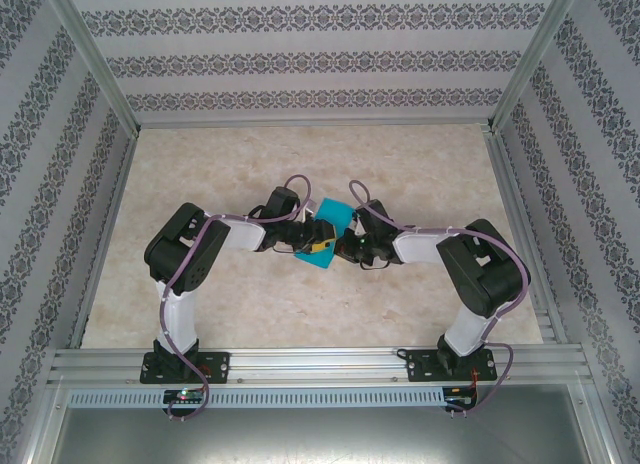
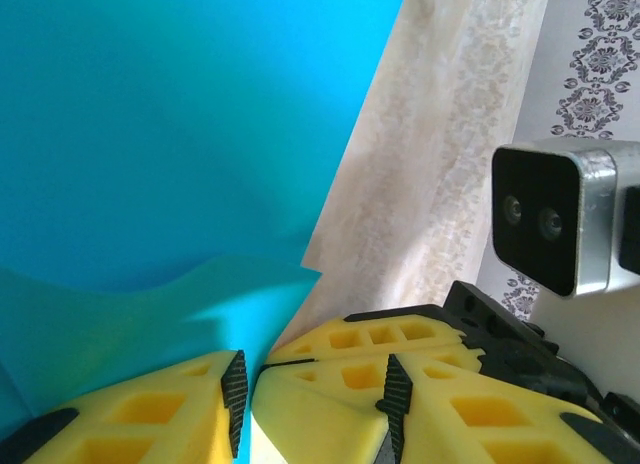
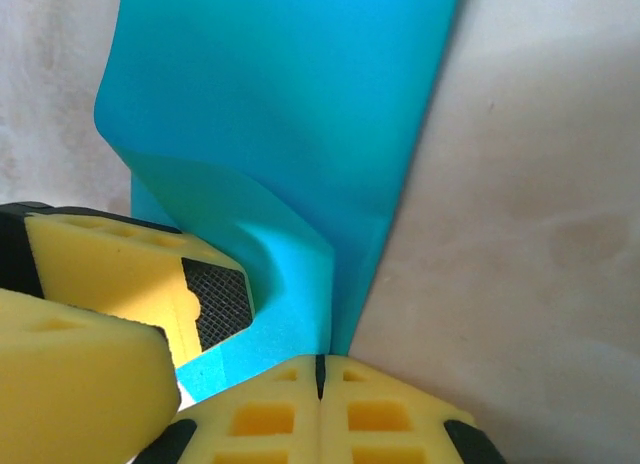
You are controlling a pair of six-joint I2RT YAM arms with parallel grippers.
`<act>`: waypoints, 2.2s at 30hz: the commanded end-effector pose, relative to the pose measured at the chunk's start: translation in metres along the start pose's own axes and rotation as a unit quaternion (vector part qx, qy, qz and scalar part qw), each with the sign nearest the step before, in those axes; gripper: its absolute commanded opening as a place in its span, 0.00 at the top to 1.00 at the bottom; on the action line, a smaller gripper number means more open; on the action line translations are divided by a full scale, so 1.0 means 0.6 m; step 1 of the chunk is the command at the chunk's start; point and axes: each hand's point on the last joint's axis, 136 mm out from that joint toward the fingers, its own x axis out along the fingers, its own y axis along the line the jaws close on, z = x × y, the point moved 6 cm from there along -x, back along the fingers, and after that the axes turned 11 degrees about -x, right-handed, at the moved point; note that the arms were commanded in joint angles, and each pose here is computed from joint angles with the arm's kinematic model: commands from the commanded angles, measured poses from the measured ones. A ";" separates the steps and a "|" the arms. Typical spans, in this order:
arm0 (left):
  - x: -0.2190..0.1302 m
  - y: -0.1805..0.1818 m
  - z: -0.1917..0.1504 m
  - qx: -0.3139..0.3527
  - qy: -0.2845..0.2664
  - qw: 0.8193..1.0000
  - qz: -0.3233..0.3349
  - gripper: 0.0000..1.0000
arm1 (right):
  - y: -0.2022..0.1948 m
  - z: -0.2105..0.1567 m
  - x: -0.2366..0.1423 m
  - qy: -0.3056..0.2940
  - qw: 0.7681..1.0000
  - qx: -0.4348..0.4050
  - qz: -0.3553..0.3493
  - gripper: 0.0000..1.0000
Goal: Fold a paper plane with a square sheet of paper (pick it up from the middle)
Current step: Fold the triangle a second time at the center of the table.
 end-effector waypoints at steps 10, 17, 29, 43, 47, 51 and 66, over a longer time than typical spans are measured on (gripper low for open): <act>-0.015 -0.023 0.010 0.003 0.005 1.000 -0.024 0.55 | -0.048 -0.050 0.011 0.069 0.990 -0.039 -0.119 1.00; -0.020 -0.035 0.029 0.013 0.006 1.000 -0.019 0.55 | -0.049 -0.053 0.010 0.074 0.987 -0.049 -0.131 1.00; -0.012 -0.014 0.056 0.026 0.018 0.999 0.024 0.57 | -0.040 -0.047 0.003 0.066 0.988 -0.055 -0.124 1.00; 0.005 0.031 0.057 0.020 0.033 0.997 0.059 0.59 | 0.008 -0.018 -0.039 0.018 0.995 -0.066 -0.078 0.97; 0.007 0.038 0.054 0.019 0.036 0.997 0.063 0.59 | 0.025 0.000 -0.066 -0.014 0.997 -0.060 -0.050 0.95; 0.007 0.043 0.053 0.016 0.036 0.997 0.062 0.59 | 0.054 0.020 -0.075 -0.041 0.998 -0.044 0.019 0.95; 0.011 0.046 0.054 0.007 0.033 0.998 0.051 0.59 | 0.042 0.029 -0.004 -0.009 0.999 -0.031 0.038 0.98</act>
